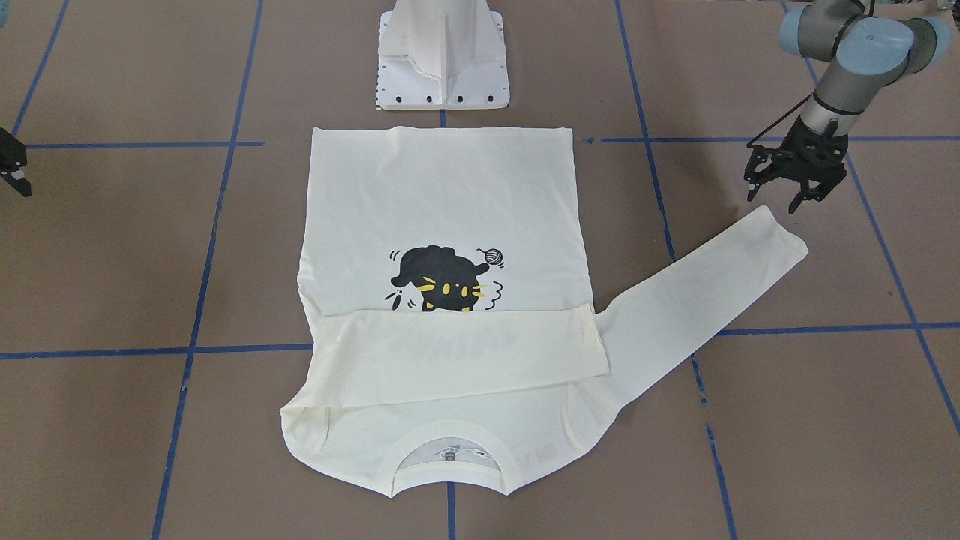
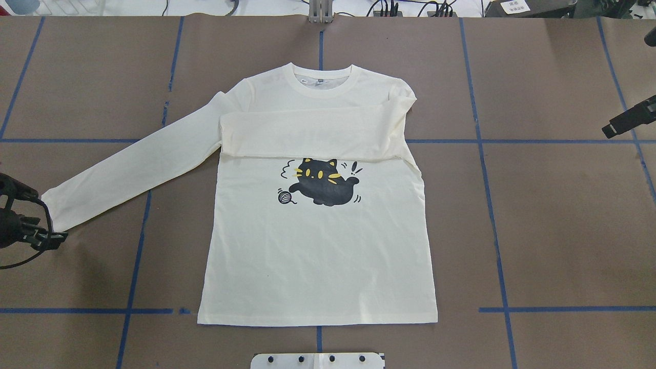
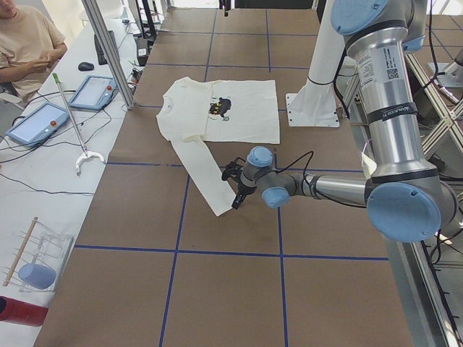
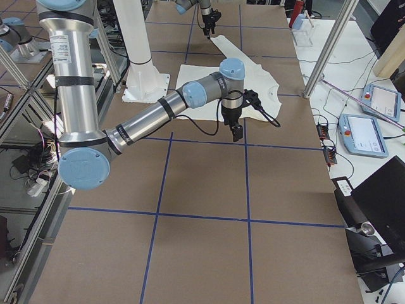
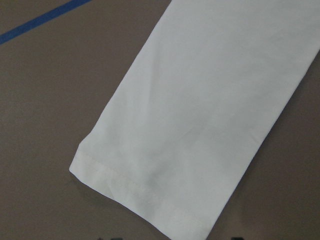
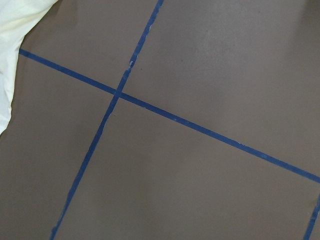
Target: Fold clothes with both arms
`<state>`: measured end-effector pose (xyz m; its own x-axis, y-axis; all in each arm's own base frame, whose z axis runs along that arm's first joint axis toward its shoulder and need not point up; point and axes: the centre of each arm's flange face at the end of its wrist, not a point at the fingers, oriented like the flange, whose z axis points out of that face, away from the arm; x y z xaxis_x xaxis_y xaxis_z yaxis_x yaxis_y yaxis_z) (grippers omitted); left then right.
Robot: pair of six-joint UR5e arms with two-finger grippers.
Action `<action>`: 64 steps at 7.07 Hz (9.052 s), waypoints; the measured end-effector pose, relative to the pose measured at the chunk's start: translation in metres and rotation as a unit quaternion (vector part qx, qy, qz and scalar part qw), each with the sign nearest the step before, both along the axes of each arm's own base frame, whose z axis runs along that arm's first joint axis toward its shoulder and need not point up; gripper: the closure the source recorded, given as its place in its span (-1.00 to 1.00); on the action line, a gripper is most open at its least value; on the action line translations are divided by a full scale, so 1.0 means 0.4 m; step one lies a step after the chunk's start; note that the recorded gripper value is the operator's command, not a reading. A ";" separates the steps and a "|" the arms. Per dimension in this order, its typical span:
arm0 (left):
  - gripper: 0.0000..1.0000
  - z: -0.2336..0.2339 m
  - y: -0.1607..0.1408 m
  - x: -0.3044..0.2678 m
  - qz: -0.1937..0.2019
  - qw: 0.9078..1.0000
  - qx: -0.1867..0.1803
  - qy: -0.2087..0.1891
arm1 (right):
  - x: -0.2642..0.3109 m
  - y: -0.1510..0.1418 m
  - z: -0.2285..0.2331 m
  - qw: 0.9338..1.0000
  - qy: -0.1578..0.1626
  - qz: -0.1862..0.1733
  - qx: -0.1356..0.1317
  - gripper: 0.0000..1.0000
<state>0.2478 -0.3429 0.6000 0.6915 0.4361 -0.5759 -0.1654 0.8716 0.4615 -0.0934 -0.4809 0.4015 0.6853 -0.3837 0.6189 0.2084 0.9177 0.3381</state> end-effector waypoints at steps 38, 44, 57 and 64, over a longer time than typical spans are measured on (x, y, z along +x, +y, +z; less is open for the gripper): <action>-1.00 -1.339 -0.425 1.016 -0.189 0.961 0.015 0.200 | 0.129 -0.009 0.109 0.998 0.015 0.050 -0.041 -1.00; -1.00 -0.819 -0.704 0.262 -0.044 0.986 0.138 0.083 | -0.485 -0.095 -0.367 0.998 -0.003 0.060 0.021 -0.83; -1.00 -0.664 -0.741 0.034 -0.003 0.987 0.147 0.065 | -1.340 -0.106 -0.438 0.978 0.089 0.167 0.088 0.86; -1.00 -0.677 -0.739 0.040 -0.014 0.988 0.136 0.074 | -1.155 -0.185 -0.355 0.969 0.149 0.107 0.167 1.00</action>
